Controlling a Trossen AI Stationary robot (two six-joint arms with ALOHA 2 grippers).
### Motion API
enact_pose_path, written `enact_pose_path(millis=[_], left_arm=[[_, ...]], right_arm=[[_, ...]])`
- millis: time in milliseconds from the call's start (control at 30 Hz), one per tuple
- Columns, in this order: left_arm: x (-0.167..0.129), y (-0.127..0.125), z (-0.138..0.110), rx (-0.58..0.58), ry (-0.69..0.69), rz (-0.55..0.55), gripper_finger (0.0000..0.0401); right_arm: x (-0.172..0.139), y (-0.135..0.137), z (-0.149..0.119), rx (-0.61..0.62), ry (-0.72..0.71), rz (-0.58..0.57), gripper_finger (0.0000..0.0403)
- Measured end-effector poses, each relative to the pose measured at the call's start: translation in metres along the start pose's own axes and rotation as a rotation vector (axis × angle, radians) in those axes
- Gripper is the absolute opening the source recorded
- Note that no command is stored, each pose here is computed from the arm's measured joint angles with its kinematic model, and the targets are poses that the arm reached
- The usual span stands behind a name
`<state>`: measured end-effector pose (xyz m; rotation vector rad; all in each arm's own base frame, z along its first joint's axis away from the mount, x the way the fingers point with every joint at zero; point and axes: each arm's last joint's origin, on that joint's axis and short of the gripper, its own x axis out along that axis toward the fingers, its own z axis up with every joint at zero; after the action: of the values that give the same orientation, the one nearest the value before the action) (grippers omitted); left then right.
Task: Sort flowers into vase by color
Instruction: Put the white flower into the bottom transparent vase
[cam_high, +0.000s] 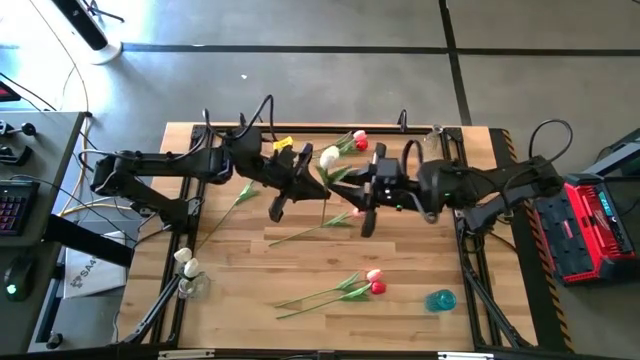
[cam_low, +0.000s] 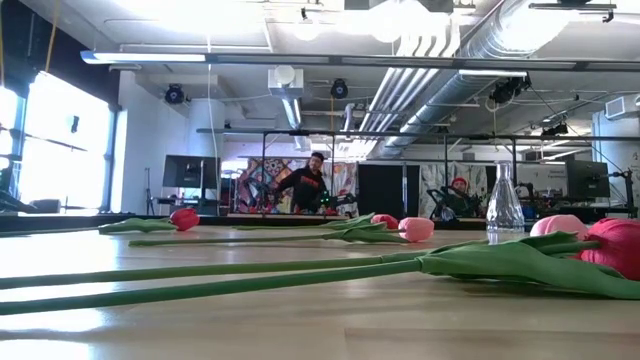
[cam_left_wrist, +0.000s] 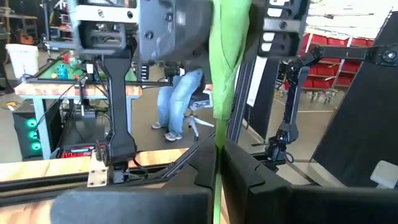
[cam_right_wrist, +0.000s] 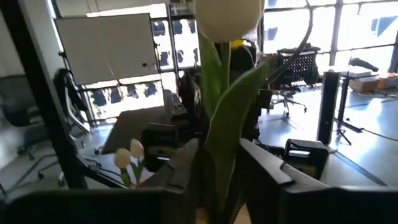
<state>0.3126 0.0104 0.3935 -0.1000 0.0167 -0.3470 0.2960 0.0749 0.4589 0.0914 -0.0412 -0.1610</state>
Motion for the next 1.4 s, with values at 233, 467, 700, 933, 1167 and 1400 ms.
enact_pose_path(millis=[233,467,700,933,1167,1400], left_arm=[[-0.022,-0.009,0.016,0.076,-0.022,0.062,0.0001],[-0.035,-0.015,0.02,0.084,0.003,0.067,0.0],[-0.055,-0.024,0.024,0.112,0.068,0.098,0.0],[-0.078,-0.035,0.031,0.133,0.084,0.107,0.0],[-0.094,-0.062,0.032,0.181,0.113,0.008,0.0],[-0.101,-0.093,0.033,0.191,0.107,-0.106,0.0]], right_arm=[[-0.01,-0.002,0.008,0.011,-0.02,0.006,0.0129],[-0.01,-0.002,0.007,0.004,-0.007,0.006,0.013],[-0.01,-0.002,0.007,0.004,-0.007,0.005,0.013],[-0.01,-0.003,0.007,0.004,-0.007,0.005,0.013],[-0.01,-0.003,0.007,0.002,-0.004,0.005,0.013],[-0.01,-0.003,0.006,0.0,0.0,0.005,0.013]])
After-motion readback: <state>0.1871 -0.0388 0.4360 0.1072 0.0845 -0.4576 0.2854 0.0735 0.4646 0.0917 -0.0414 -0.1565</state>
